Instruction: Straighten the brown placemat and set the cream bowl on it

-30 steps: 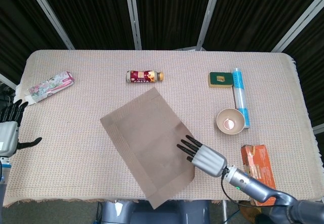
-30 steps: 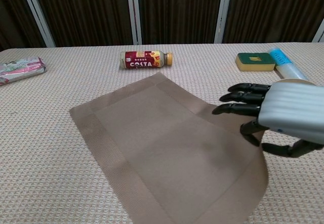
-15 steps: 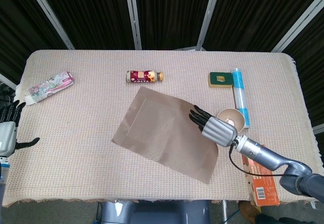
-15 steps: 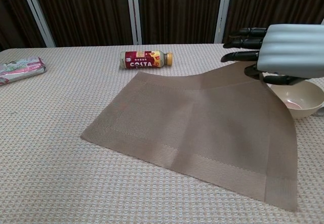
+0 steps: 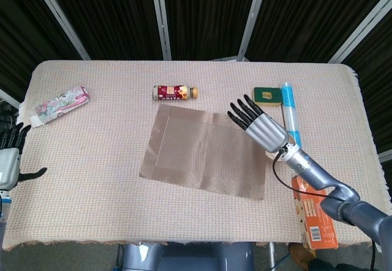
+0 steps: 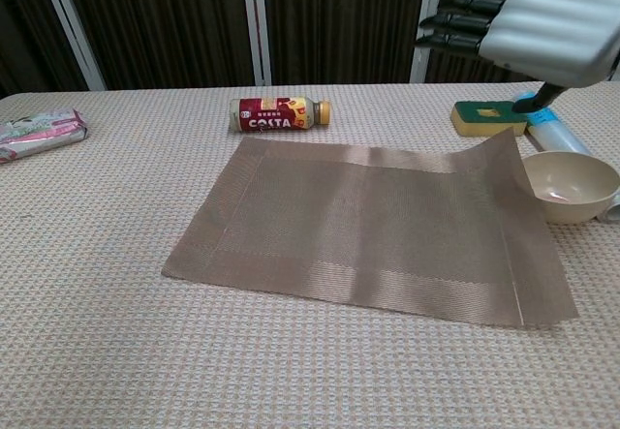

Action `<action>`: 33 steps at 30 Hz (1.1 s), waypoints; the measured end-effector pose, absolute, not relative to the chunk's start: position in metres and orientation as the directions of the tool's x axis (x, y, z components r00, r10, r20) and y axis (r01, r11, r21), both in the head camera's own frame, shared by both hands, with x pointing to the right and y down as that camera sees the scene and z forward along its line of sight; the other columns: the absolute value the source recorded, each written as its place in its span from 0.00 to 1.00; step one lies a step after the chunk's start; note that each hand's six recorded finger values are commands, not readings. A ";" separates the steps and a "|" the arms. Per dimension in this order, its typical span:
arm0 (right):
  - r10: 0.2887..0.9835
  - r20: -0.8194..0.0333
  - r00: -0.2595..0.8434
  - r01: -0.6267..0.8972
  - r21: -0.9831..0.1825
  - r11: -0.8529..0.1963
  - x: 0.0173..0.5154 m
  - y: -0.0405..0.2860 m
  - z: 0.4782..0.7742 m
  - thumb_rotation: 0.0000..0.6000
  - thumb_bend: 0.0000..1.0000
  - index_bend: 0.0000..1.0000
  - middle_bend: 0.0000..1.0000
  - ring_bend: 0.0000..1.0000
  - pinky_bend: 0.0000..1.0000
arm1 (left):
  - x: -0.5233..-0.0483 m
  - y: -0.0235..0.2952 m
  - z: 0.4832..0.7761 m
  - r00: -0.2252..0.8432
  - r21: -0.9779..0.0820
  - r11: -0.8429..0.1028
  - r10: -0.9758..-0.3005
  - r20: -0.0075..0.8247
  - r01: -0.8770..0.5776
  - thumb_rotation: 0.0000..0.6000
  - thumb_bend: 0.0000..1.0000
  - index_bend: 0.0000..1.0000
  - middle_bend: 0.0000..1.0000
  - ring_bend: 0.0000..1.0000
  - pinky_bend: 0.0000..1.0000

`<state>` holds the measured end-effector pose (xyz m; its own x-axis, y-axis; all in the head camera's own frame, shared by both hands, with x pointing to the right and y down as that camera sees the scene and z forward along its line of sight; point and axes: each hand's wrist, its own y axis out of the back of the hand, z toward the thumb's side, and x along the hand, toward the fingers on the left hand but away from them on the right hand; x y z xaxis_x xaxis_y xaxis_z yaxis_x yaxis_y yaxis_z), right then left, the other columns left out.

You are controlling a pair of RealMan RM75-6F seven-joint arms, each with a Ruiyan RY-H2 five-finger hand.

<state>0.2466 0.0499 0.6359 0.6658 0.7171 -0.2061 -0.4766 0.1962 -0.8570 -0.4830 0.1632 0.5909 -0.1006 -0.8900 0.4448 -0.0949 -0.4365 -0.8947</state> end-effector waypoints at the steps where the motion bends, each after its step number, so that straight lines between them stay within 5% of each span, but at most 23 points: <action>1: 0.738 -0.189 0.648 -0.460 -0.869 0.181 0.250 0.050 0.633 1.00 0.00 0.00 0.00 0.00 0.00 | -0.482 0.163 0.592 -0.095 -0.894 -0.439 -0.889 0.447 -0.094 1.00 0.00 0.00 0.00 0.00 0.00; 11: 0.901 -0.152 0.407 -0.194 -0.978 -0.077 0.286 0.091 0.599 1.00 0.00 0.00 0.00 0.00 0.00 | -0.453 0.168 0.606 0.021 -0.886 -0.455 -0.890 0.455 -0.087 1.00 0.00 0.00 0.00 0.00 0.00; 15: 0.945 -0.181 0.272 -0.106 -0.982 -0.157 0.314 0.118 0.583 1.00 0.00 0.00 0.00 0.00 0.00 | -0.432 0.168 0.617 0.098 -0.882 -0.464 -0.885 0.456 -0.086 1.00 0.03 0.11 0.00 0.00 0.00; 22: 0.966 -0.231 0.114 -0.043 -0.973 -0.227 0.353 0.171 0.567 1.00 0.00 0.00 0.00 0.00 0.00 | -0.383 0.164 0.649 0.291 -0.870 -0.488 -0.843 0.452 -0.064 1.00 0.15 0.24 0.00 0.00 0.00; 33: 0.960 -0.277 0.030 0.022 -0.960 -0.278 0.358 0.221 0.564 1.00 0.00 0.00 0.00 0.00 0.00 | -0.305 0.173 0.704 0.471 -0.830 -0.558 -0.733 0.491 -0.002 1.00 0.15 0.28 0.00 0.00 0.00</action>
<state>0.3579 0.2208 0.5635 0.0297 0.9604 -0.2771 0.0223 -0.2778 -0.9604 -0.3050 0.1731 0.7037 0.4705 -0.7330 0.4913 -0.0016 -0.5575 -0.8302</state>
